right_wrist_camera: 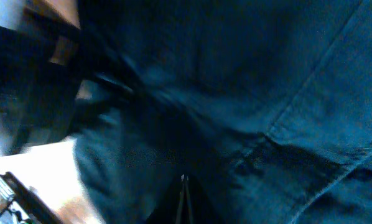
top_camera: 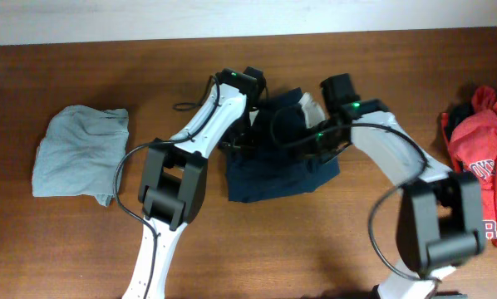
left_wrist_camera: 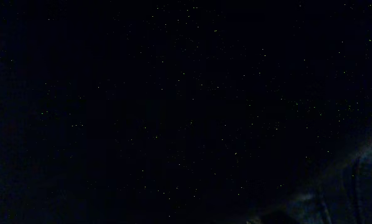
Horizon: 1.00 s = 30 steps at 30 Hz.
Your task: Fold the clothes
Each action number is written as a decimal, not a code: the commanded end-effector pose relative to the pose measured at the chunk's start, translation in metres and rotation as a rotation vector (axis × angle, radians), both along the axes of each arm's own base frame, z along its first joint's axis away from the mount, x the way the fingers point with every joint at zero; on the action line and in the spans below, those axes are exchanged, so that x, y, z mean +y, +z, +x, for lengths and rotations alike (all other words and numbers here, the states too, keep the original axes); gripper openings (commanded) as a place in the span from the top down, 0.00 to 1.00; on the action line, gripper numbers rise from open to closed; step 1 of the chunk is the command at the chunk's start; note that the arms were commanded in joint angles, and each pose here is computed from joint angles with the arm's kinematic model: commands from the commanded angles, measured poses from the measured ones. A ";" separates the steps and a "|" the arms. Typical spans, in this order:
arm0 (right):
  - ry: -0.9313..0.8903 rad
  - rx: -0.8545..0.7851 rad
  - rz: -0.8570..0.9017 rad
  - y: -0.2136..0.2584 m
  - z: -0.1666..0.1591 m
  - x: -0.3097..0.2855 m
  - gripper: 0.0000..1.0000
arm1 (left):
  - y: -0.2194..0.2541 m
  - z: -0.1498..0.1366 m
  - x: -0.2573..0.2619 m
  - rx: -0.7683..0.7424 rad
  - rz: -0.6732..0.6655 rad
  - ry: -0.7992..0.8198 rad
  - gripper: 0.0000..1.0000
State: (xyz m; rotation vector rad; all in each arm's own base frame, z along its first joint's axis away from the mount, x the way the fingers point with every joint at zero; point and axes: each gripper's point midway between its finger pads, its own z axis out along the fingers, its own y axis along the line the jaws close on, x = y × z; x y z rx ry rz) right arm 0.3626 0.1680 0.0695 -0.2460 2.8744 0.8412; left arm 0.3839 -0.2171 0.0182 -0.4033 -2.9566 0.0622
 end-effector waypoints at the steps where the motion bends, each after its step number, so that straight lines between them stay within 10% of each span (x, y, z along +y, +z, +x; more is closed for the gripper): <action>1: -0.038 0.101 -0.086 -0.036 -0.007 -0.008 0.96 | 0.036 0.027 0.028 -0.126 0.048 0.023 0.48; 10: -0.074 0.286 -0.241 -0.087 -0.034 -0.031 0.96 | 0.077 0.048 0.040 -0.234 -0.011 0.053 0.33; 15: -0.074 0.284 -0.241 -0.087 -0.034 -0.031 0.96 | 0.084 0.060 -0.009 -0.286 -0.273 -0.178 0.34; 21: -0.073 0.291 -0.243 -0.087 -0.035 -0.032 0.96 | 0.060 0.077 -0.034 -0.326 -0.388 -0.310 0.69; 30: -0.076 0.331 -0.377 -0.091 -0.048 -0.056 0.96 | -0.044 0.086 0.012 -0.206 -0.177 -0.261 0.88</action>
